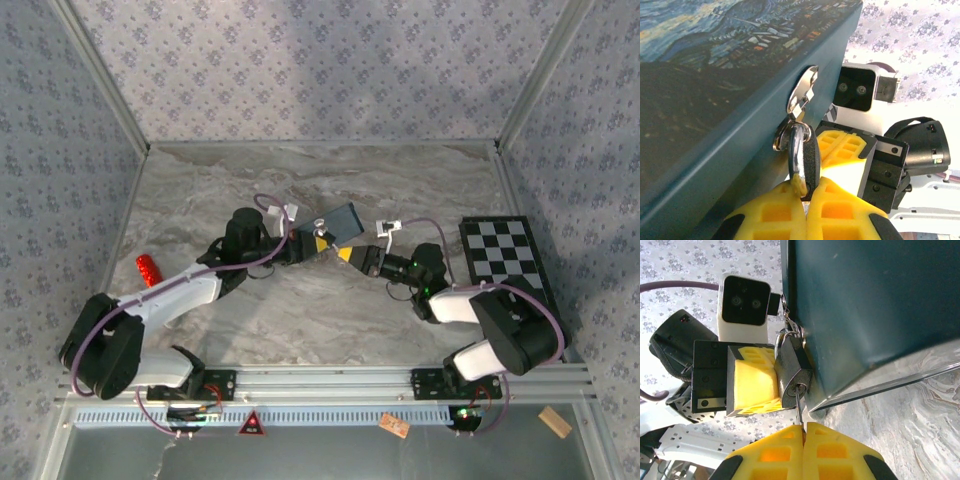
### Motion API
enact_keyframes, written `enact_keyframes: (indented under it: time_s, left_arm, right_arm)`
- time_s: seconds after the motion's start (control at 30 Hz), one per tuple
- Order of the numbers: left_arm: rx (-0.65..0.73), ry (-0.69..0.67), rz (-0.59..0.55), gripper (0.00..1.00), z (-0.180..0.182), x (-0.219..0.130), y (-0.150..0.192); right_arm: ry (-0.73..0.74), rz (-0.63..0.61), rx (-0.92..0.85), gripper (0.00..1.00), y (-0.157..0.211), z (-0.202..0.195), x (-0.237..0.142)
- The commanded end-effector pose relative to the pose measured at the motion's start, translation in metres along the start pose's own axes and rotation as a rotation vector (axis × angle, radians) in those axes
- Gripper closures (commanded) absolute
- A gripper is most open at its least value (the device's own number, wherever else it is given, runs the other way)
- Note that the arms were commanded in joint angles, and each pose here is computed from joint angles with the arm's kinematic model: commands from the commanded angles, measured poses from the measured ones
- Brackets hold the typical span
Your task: Unlock the padlock with the key
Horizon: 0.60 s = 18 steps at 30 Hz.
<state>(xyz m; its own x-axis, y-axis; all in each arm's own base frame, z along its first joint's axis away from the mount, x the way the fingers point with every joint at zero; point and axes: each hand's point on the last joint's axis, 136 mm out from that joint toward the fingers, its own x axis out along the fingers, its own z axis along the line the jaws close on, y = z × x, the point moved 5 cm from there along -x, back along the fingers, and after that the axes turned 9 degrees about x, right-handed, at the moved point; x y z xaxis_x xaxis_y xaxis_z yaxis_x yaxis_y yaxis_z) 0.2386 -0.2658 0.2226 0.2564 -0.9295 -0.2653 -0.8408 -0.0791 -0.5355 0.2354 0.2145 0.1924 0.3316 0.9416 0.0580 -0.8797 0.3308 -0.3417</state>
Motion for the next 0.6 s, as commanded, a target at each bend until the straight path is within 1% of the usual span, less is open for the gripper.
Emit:
enact_keyframes:
  time_s: [0.0,0.13,0.3,0.47,0.57]
  left_arm:
    - [0.114,0.149,0.111,1.00,-0.042,-0.001,0.013]
    - [0.111,0.151,0.116,1.00,-0.041,-0.001,0.013]
    - [0.104,0.172,0.108,1.00,-0.045,0.002,0.010]
    - [0.107,0.175,0.127,1.00,-0.047,0.005,0.013]
    - [0.102,0.163,0.142,1.00,-0.043,0.007,0.016]
  right_arm:
    - [-0.083,-0.032,-0.146,1.00,-0.017,0.030,0.002]
    - [-0.039,-0.047,-0.157,1.00,-0.018,0.023,-0.004]
    - [-0.016,-0.020,-0.198,1.00,-0.008,0.027,0.006]
    - [0.032,-0.062,-0.252,1.00,-0.008,0.030,-0.001]
    - [0.033,-0.061,-0.264,1.00,-0.009,0.035,-0.002]
